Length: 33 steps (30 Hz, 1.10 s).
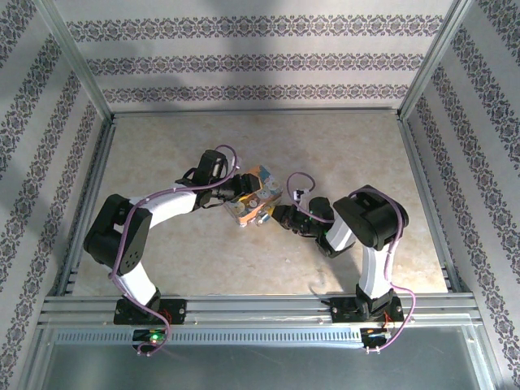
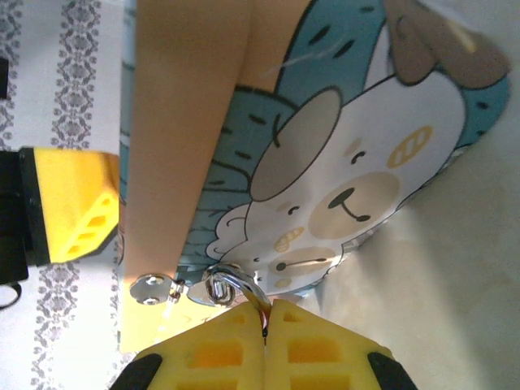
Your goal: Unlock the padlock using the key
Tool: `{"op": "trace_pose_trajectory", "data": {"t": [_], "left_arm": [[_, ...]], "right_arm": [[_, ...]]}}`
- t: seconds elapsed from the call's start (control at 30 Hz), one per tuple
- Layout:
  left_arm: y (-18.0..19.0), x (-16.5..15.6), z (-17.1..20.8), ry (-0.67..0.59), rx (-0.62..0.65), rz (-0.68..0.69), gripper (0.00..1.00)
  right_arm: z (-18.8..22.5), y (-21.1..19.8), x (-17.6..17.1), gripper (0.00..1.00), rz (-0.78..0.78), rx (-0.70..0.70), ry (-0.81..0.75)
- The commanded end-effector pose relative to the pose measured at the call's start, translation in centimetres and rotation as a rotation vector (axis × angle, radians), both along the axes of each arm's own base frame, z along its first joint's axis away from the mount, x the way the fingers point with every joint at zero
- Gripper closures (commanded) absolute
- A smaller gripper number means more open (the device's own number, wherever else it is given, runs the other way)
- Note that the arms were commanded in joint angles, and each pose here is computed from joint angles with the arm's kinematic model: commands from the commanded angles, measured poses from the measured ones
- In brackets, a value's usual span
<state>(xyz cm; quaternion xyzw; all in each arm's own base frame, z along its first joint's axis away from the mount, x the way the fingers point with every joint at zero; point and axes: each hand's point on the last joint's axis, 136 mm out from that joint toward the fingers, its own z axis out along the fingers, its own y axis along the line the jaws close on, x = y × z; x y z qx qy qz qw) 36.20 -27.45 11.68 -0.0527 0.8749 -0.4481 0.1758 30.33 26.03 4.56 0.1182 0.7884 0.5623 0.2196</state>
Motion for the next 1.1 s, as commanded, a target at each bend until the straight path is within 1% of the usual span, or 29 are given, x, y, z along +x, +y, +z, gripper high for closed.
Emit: {"op": "trace_pose_trajectory", "data": {"t": [0.0, 0.2, 0.3, 0.37, 0.6, 0.8, 0.93, 0.97, 1.0, 1.07], "left_arm": [[1.2, -1.7, -3.4, 0.093, 0.051, 0.014, 0.45], [1.2, -1.7, -2.6, 0.077, 0.035, 0.015, 0.43], [1.2, -1.6, -1.3, 0.046, 0.030, 0.013, 0.41], [1.2, -1.5, -0.3, 0.021, 0.028, 0.010, 0.40], [2.2, -1.5, 2.9, -0.068, 0.041, 0.028, 0.35], [4.6, -1.8, 4.6, -0.146, 0.079, 0.081, 0.31], [7.4, -2.6, 4.8, -0.187, 0.165, 0.139, 0.29], [8.2, -2.8, 4.7, -0.192, 0.187, 0.156, 0.28], [9.0, -3.1, 4.9, -0.204, 0.206, 0.172, 0.28], [10.6, -3.6, 5.0, -0.222, 0.246, 0.208, 0.26]], "right_arm": [[3.0, -0.3, 1.6, 0.97, -0.072, 0.064, -0.068], [3.6, -1.2, 1.9, 0.98, -0.122, 0.063, -0.080], [3.5, -2.1, 1.9, 0.98, -0.143, 0.049, -0.084], [2.7, -2.9, 1.2, 0.99, -0.152, 0.027, -0.065], [3.2, -4.3, 0.5, 1.00, -0.153, -0.025, -0.088], [4.4, -4.9, -0.2, 1.00, -0.112, -0.123, -0.125], [5.6, -5.2, -1.1, 1.00, -0.055, -0.213, -0.154], [5.3, -5.3, -1.6, 1.00, -0.037, -0.241, -0.145], [6.6, -5.2, -1.5, 1.00, -0.021, -0.259, -0.175], [7.5, -5.3, -2.2, 1.00, 0.023, -0.309, -0.199]]}}
